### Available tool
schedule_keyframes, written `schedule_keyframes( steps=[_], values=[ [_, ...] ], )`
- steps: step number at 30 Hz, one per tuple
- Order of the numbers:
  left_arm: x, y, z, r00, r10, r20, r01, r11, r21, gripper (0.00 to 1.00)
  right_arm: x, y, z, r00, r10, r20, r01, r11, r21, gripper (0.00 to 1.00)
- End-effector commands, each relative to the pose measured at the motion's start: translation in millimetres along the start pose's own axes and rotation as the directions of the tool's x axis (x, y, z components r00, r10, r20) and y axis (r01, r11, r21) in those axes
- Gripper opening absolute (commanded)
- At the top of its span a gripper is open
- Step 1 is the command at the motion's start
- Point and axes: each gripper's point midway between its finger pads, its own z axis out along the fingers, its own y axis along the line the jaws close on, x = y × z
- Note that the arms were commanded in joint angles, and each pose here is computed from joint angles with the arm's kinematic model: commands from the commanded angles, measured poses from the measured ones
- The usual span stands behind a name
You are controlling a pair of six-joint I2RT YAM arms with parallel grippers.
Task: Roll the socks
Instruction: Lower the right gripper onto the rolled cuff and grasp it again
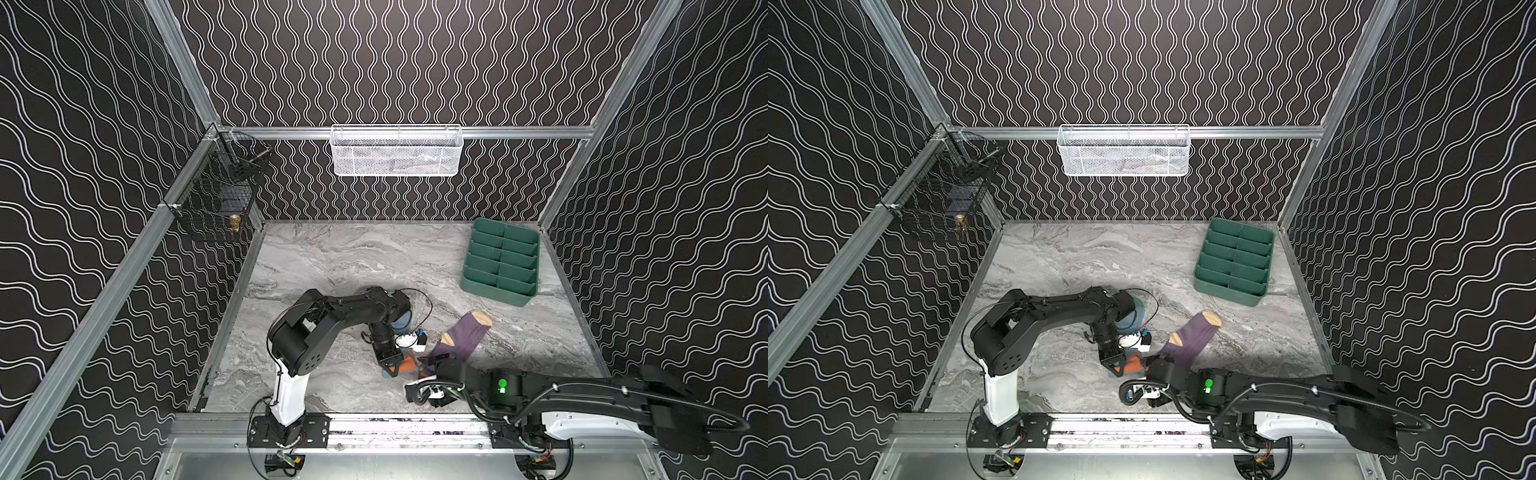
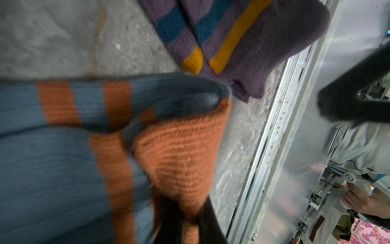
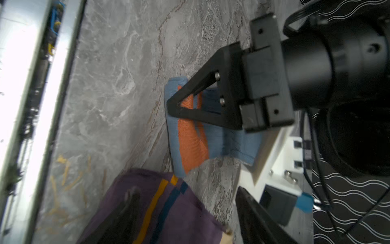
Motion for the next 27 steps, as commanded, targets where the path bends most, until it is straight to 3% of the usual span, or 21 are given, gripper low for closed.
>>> schedule_keyframes(
  steps=[1,8,14,22,25,27],
  values=[
    [10.0,29.6,7.4,0.998,-0.002,-0.063,-0.007,0.991,-0.134,0.0,-16.5,-13.4,18.2,0.998,-0.052,0.035,0.05,0.996,0.069,0.74],
    [8.7,30.8,5.4,0.998,0.006,-0.058,-0.014,0.989,-0.144,0.0,-4.6,-1.9,51.1,1.0,-0.019,-0.024,0.019,1.0,0.0,0.62],
    [7.3,31.7,3.2,0.998,0.017,-0.053,-0.025,0.987,-0.158,0.0,15.5,13.6,69.4,0.995,-0.012,-0.103,0.006,0.998,-0.058,0.46],
    [-0.4,41.4,-9.1,0.999,0.044,-0.027,-0.05,0.968,-0.244,0.0,29.8,32.5,70.9,0.986,0.029,-0.165,-0.051,0.99,-0.132,0.0],
    [-5.4,52.6,-20.1,0.999,0.051,-0.006,-0.05,0.942,-0.333,0.0,33.3,38.7,67.6,0.982,0.034,-0.187,-0.066,0.984,-0.167,0.0],
    [-10.4,59.0,-32.7,0.997,0.069,0.023,-0.053,0.912,-0.406,0.09,34.3,42.0,65.8,0.979,0.04,-0.198,-0.078,0.979,-0.187,0.0]
  ],
)
